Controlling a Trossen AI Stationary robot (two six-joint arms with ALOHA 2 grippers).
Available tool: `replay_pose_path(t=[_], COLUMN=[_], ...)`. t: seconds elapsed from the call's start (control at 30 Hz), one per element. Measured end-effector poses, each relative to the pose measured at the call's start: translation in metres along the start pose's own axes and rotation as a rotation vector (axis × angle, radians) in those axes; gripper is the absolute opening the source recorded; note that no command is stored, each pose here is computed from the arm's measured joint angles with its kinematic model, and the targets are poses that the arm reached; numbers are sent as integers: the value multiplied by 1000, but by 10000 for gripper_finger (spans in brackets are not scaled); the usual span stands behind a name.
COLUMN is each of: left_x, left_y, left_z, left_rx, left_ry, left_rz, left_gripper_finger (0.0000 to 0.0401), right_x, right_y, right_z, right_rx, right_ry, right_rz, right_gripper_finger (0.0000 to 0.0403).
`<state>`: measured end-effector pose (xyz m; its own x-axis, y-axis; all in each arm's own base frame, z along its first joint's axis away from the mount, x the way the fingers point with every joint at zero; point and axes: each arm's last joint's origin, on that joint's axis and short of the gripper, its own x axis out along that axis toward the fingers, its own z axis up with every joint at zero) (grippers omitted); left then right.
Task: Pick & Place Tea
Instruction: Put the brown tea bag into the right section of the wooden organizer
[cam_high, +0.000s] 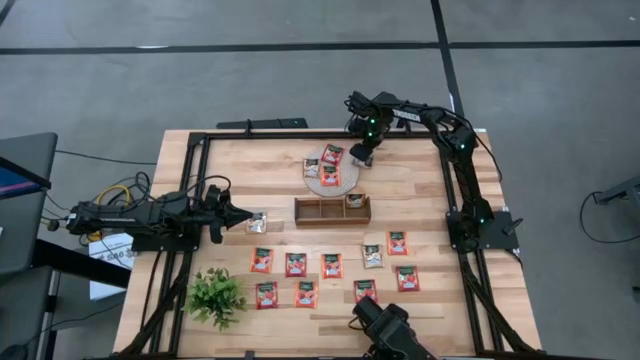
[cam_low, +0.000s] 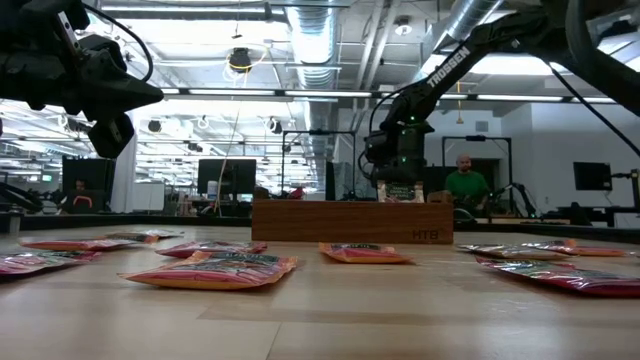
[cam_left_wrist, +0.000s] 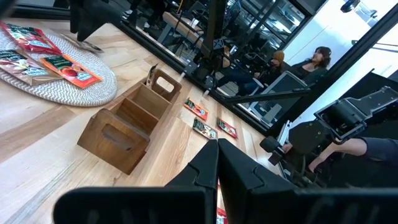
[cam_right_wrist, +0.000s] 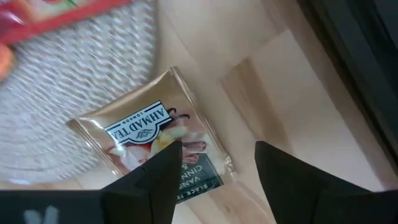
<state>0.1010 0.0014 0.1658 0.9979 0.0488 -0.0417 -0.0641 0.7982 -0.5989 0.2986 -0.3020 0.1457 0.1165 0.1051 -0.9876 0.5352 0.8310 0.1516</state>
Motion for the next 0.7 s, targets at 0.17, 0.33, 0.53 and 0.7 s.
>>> replay_pose_path(t=[0.17,0.33,0.53,0.7], left_x=[0,0,0,0], left_y=[0,0,0,0], left_z=[0,0,0,0], left_rx=[0,0,0,0], left_ry=[0,0,0,0], left_rz=[0,0,0,0], left_gripper_finger=[0,0,0,0], right_x=[0,0,-1,-9], right_y=[0,-1,-2,0], right_z=[-2,-5,-9,-9], right_rx=[-44,-71,-111,-119], right_ry=[32,72,119,95], right_rz=[-27,-70,-103,-111], right_gripper_finger=[203,197,189,183])
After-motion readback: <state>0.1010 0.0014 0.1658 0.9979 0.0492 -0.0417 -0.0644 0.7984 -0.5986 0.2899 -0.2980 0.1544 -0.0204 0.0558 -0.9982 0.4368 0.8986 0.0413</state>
